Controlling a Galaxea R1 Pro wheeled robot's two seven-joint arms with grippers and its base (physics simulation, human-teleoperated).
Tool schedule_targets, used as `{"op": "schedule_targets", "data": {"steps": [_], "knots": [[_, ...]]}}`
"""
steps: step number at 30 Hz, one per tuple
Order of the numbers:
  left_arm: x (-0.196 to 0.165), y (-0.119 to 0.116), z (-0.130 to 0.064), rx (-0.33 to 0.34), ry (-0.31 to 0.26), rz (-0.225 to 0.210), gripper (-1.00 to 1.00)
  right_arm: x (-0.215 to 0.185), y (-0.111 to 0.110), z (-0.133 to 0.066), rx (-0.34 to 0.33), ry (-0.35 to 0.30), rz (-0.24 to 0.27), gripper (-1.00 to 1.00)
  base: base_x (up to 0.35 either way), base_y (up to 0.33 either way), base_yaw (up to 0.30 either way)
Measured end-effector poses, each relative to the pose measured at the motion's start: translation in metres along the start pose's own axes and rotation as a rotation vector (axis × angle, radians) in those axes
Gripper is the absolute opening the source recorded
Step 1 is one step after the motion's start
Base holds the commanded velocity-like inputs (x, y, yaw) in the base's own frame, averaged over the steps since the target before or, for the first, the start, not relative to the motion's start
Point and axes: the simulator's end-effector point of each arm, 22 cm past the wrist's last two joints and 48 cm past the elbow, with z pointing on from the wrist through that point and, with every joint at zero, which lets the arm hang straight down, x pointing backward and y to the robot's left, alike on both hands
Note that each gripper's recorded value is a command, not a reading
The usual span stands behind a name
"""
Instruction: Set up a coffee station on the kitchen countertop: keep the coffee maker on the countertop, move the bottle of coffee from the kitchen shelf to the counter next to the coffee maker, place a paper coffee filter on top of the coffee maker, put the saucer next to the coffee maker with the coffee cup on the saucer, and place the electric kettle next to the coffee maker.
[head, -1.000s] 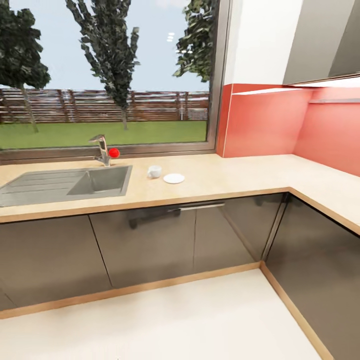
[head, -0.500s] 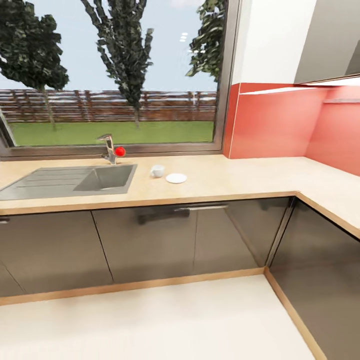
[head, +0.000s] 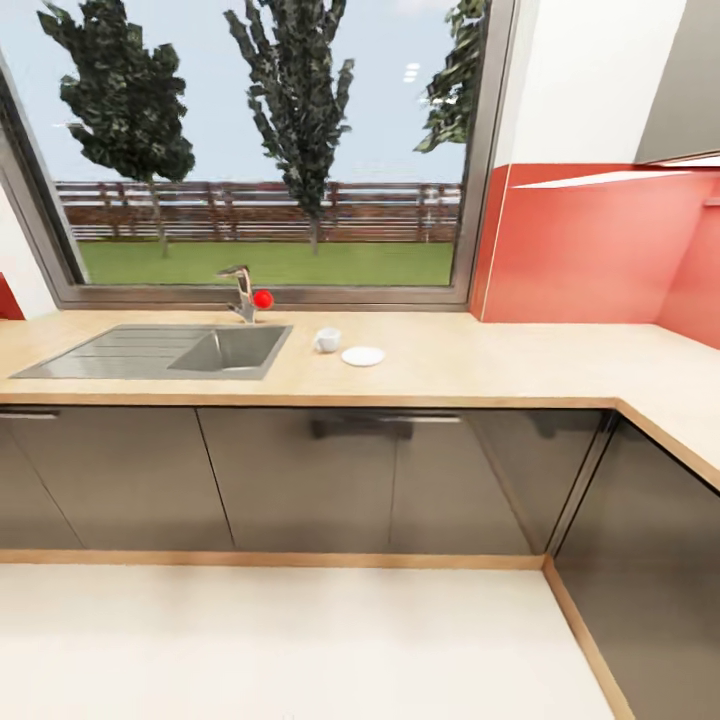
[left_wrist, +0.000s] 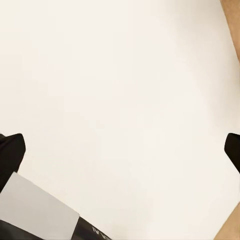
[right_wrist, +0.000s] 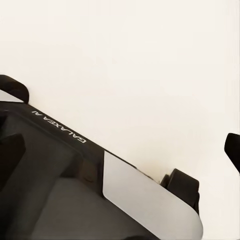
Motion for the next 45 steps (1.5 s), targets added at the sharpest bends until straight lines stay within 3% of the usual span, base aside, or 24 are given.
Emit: {"op": "schedule_targets", "data": {"steps": [7, 24, 25, 26, 27, 28, 31, 32, 38, 41, 45], "knots": [[0.0, 0.0, 0.0, 0.001, -0.001, -0.002, 1.0, 0.0, 0.0, 0.0, 0.0, 0.0, 0.0, 1.0, 0.0, -0.216, 0.227], [-0.007, -0.011, 0.003, 0.026, -0.016, 0.008, 1.0, 0.001, 0.001, 0.0, -0.004, -0.003, 0.004, 1.0, 0.0, -0.007, 0.011], [-0.028, -0.034, 0.007, 0.077, -0.056, 0.034, 1.0, -0.007, -0.007, -0.003, 0.004, -0.016, 0.008, 1.0, 0.0, 0.0, 0.0], [-0.034, -0.042, 0.008, 0.095, -0.066, 0.049, 1.0, -0.009, -0.011, -0.005, 0.008, -0.019, 0.006, 1.0, 0.0, 0.0, 0.0], [-0.052, -0.083, 0.013, 0.177, -0.089, 0.14, 1.0, -0.042, -0.027, -0.01, 0.024, -0.068, -0.008, 1.0, 0.0, 0.0, 0.0], [-0.06, -0.108, 0.014, 0.228, -0.099, 0.187, 1.0, -0.063, -0.028, -0.011, 0.019, -0.099, -0.026, 1.0, 0.0, 0.0, 0.0], [-0.066, -0.144, 0.013, 0.298, -0.093, 0.244, 1.0, -0.096, -0.022, -0.012, 0.0, -0.154, -0.059, 1.0, 0.0, 0.0, 0.0], [-0.069, -0.169, 0.011, 0.345, -0.083, 0.27, 1.0, -0.12, -0.016, -0.013, -0.015, -0.195, -0.082, 1.0, 0.0, 0.0, 0.0], [-0.076, -0.248, -0.008, 0.496, -0.022, 0.317, 1.0, -0.198, 0.011, -0.029, -0.079, -0.336, -0.177, 1.0, 0.0, 0.0, 0.0], [-0.087, -0.289, -0.028, 0.577, -0.007, 0.356, 1.0, -0.24, 0.029, -0.049, -0.123, -0.372, -0.219, 1.0, 0.0, 0.0, 0.0], [-0.1, -0.33, -0.057, 0.654, 0.012, 0.415, 1.0, -0.294, 0.04, -0.087, -0.148, -0.445, -0.217, 1.0, 0.0, 0.0, 0.0]]}}
